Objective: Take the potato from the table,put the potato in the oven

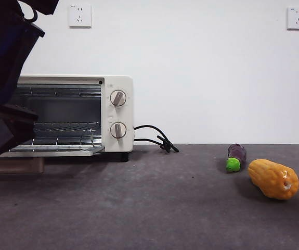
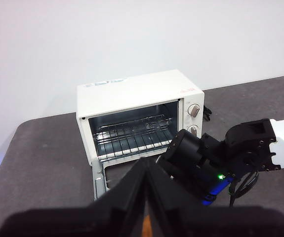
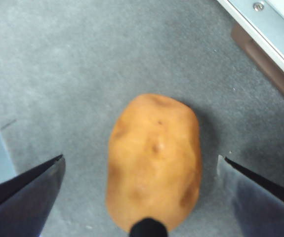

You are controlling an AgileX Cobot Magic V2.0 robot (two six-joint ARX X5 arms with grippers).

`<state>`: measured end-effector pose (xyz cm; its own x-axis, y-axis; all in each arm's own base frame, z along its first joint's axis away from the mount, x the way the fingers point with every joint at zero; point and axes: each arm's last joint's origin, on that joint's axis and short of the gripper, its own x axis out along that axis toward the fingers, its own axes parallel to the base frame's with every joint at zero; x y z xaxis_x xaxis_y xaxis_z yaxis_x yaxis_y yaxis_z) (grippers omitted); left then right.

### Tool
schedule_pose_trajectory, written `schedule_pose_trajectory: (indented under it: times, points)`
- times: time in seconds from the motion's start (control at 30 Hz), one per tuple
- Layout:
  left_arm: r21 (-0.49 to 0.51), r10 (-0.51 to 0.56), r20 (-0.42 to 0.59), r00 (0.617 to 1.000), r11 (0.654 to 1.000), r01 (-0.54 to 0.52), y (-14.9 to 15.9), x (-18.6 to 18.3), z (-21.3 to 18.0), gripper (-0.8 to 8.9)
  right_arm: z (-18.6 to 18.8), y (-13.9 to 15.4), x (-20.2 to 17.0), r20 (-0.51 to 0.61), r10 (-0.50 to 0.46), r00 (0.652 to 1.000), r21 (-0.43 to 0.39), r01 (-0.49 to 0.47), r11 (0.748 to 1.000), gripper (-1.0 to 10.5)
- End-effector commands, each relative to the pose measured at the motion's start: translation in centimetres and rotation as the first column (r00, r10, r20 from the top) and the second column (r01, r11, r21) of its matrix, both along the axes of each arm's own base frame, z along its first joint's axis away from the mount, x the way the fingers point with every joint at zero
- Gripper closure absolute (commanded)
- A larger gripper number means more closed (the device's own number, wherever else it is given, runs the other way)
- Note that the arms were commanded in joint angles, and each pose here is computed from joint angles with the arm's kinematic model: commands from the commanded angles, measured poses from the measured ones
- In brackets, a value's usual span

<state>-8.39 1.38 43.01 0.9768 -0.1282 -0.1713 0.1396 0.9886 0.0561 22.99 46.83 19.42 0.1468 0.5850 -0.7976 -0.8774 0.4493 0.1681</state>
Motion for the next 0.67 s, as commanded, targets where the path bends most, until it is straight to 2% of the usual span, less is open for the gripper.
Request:
schedule_pose_trajectory:
  times: [0.03, 0.47, 0.67]
  points:
    - [0.01, -0.003, 0.007, 1.0, 1.0, 0.003, 0.1, -0.1, -0.1, 8.19, -0.9, 0.4, -0.1, 0.007, 0.004, 1.0, -0.005, -0.004, 1.0, 2.9]
    - [0.01, -0.007, 0.007, 1.0, 1.0, 0.007, 0.1, -0.1, -0.1, 8.19, -2.7, 0.6, 0.1, -0.018, 0.001, 1.0, -0.035, -0.001, 0.999, 2.9]
    - [0.009, -0.012, 0.007, 1.0, 1.0, 0.012, 0.1, -0.1, -0.1, 8.19, -4.0, 0.6, 0.1, -0.039, -0.001, 0.999, -0.073, -0.002, 0.997, 2.9]
